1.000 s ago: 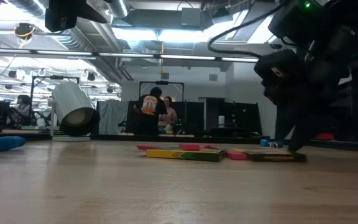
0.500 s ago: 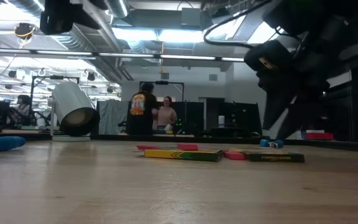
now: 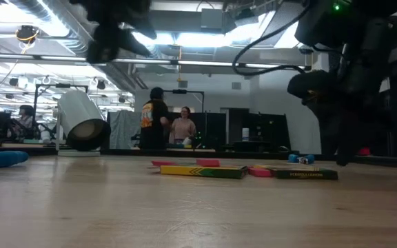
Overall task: Pick & Place School Supplies
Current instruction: Put the yellow crayon box into the red basket
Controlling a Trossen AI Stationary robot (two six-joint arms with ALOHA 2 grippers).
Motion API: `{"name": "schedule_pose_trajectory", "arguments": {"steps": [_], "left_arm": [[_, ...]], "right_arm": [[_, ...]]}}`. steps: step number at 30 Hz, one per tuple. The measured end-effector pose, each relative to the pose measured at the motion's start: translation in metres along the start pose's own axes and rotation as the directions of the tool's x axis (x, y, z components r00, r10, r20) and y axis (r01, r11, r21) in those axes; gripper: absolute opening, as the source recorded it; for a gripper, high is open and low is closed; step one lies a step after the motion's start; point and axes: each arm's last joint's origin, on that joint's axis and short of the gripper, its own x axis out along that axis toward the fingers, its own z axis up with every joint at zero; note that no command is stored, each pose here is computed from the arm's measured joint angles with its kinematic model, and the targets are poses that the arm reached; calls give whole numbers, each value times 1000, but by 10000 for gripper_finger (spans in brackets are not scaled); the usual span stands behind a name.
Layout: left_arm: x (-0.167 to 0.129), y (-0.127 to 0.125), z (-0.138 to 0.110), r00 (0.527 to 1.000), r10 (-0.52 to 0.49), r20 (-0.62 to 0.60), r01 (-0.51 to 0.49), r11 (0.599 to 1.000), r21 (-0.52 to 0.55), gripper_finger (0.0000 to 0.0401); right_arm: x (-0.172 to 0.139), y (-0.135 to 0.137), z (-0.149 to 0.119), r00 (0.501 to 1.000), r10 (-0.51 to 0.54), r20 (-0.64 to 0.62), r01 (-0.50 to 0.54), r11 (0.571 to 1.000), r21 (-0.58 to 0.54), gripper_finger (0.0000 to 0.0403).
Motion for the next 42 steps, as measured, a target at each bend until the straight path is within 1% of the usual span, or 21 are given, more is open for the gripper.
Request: {"name": "schedule_pose_trajectory", "arguments": {"steps": [4,7,9,10,12,19,23,26,30,36,42], "left_arm": [[28,12,9,997,-7,-79,5,1000,-23,80],[51,21,17,988,-65,-143,59,997,-45,40],[66,24,21,983,-109,-146,102,993,-55,13],[71,25,23,983,-123,-139,116,992,-58,7],[79,26,24,982,-140,-124,133,989,-60,4],[97,33,15,981,-98,-168,88,994,-65,2],[104,34,9,980,-75,-186,66,996,-58,2],[109,36,4,980,-40,-195,30,998,-54,2],[116,42,-2,973,5,-229,-23,997,-76,2],[120,49,-6,968,59,-244,-82,993,-82,2],[120,50,-6,968,75,-240,-95,993,-74,2]], "right_arm": [[1,-1,0,1000,-8,-1,8,1000,11,143],[1,-1,0,1000,-8,-1,8,1000,12,143],[1,-1,0,1000,-8,-1,8,1000,12,143],[1,-1,0,1000,-7,-2,7,1000,11,143],[0,-1,-2,1000,-7,-3,7,1000,9,143],[0,1,-5,1000,13,-6,-13,1000,23,143],[0,5,-6,998,56,-3,-56,998,24,143],[0,6,-6,998,64,-2,-64,998,28,143],[0,6,-6,998,64,-9,-64,998,29,143],[0,6,-6,998,65,-9,-64,996,55,143],[-1,7,-6,997,80,-7,-79,995,59,138]]}}
